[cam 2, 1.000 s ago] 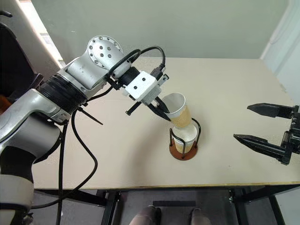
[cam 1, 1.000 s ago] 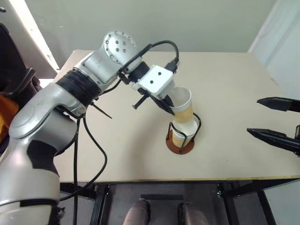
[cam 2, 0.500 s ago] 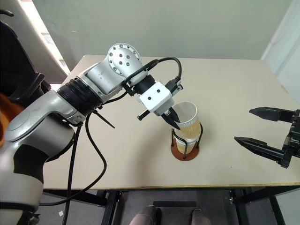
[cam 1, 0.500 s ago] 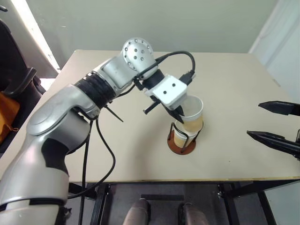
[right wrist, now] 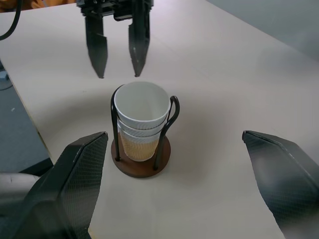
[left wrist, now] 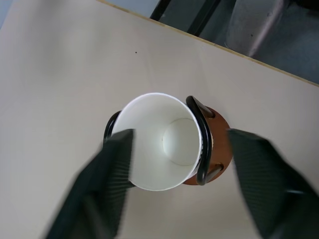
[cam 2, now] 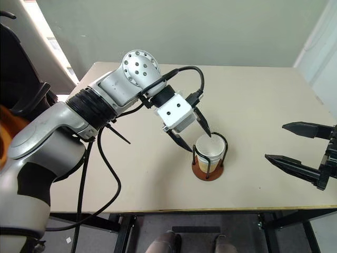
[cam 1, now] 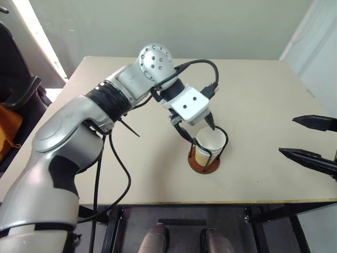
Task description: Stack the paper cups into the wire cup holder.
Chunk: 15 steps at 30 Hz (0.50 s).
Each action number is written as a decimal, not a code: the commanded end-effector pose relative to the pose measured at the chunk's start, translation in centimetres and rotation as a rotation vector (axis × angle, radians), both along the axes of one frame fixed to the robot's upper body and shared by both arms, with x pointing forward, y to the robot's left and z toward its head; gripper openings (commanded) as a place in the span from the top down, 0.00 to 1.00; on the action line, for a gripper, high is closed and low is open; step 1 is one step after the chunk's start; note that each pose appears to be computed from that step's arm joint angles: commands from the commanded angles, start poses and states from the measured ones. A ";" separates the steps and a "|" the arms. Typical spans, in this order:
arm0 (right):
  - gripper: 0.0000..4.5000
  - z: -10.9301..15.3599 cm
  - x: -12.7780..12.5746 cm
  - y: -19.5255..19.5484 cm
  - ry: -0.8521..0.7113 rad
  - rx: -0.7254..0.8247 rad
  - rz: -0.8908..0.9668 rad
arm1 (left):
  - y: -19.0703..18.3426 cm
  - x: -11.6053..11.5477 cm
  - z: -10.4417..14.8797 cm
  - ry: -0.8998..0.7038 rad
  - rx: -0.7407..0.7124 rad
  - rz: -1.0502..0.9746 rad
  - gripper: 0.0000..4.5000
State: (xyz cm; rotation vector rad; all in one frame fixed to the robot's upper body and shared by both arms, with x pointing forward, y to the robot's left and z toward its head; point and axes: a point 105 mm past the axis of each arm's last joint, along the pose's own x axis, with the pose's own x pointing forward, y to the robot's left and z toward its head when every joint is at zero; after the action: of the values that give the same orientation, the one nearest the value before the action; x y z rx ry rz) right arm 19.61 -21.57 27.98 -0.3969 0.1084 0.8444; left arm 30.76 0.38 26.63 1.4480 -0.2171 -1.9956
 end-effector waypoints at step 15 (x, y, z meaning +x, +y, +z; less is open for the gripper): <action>0.00 2.6 7.0 -3.2 -0.179 -0.020 -0.164 | 4.3 8.0 10.1 0.063 -0.904 0.629 0.18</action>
State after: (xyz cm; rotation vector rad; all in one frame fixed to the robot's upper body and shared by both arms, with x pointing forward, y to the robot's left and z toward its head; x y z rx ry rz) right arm 25.69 -24.22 29.61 -0.4253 0.0227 0.7011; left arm 37.67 4.22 34.19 0.7838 -0.4179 -1.3296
